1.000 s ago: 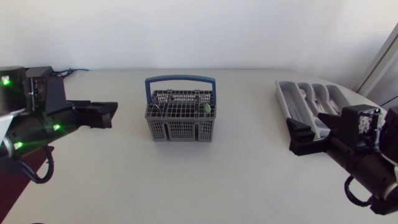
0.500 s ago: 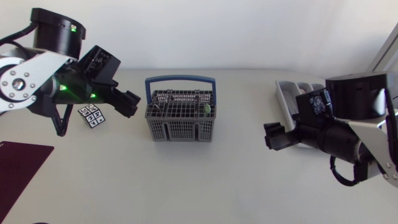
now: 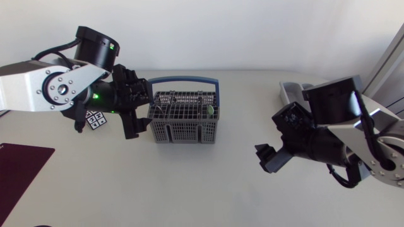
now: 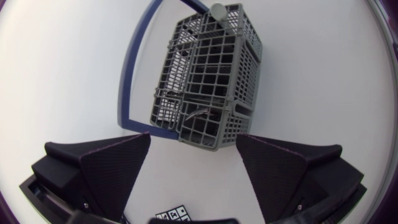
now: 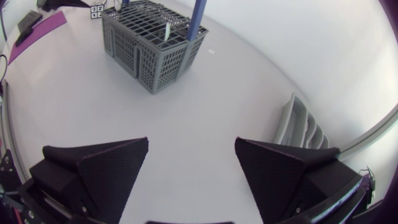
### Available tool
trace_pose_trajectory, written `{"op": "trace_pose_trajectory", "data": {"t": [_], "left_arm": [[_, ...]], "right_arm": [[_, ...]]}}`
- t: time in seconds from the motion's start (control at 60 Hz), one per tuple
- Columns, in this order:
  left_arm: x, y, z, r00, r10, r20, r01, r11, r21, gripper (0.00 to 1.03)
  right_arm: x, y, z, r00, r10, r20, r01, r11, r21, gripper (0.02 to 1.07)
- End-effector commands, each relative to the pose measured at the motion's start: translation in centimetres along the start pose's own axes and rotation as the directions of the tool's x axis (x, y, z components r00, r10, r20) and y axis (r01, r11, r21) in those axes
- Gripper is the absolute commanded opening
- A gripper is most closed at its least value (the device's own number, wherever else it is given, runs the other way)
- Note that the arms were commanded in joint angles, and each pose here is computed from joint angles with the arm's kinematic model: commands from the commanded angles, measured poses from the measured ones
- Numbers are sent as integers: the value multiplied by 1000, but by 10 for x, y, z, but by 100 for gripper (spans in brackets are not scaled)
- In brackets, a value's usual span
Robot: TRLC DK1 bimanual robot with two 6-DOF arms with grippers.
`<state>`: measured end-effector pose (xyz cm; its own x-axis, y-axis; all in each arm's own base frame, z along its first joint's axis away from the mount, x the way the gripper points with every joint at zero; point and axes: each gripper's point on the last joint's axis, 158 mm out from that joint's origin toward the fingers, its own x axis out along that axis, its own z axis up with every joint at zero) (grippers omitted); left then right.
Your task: Transfer all utensils from the basket to the drawer tray.
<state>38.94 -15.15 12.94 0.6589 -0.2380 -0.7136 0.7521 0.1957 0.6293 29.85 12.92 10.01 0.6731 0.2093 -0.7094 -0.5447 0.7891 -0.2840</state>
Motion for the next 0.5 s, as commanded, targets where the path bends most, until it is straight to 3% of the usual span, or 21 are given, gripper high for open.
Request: {"op": "trace_pose_trajectory", "data": {"t": [0.0,0.25,0.4,0.483], "left_arm": [[6,3,8,1000,-13,5,12,990,138,96],[18,1,16,998,-54,13,46,934,354,76],[29,0,13,997,-72,5,62,893,445,52],[35,6,13,997,-77,18,60,884,464,32]], "right_arm": [[3,4,2,999,35,-15,-36,999,-22,102],[18,8,-6,998,48,-52,-49,999,-19,102],[28,11,-12,996,55,-75,-57,998,-17,102],[30,10,-11,996,55,-73,-56,998,-20,102]]}}
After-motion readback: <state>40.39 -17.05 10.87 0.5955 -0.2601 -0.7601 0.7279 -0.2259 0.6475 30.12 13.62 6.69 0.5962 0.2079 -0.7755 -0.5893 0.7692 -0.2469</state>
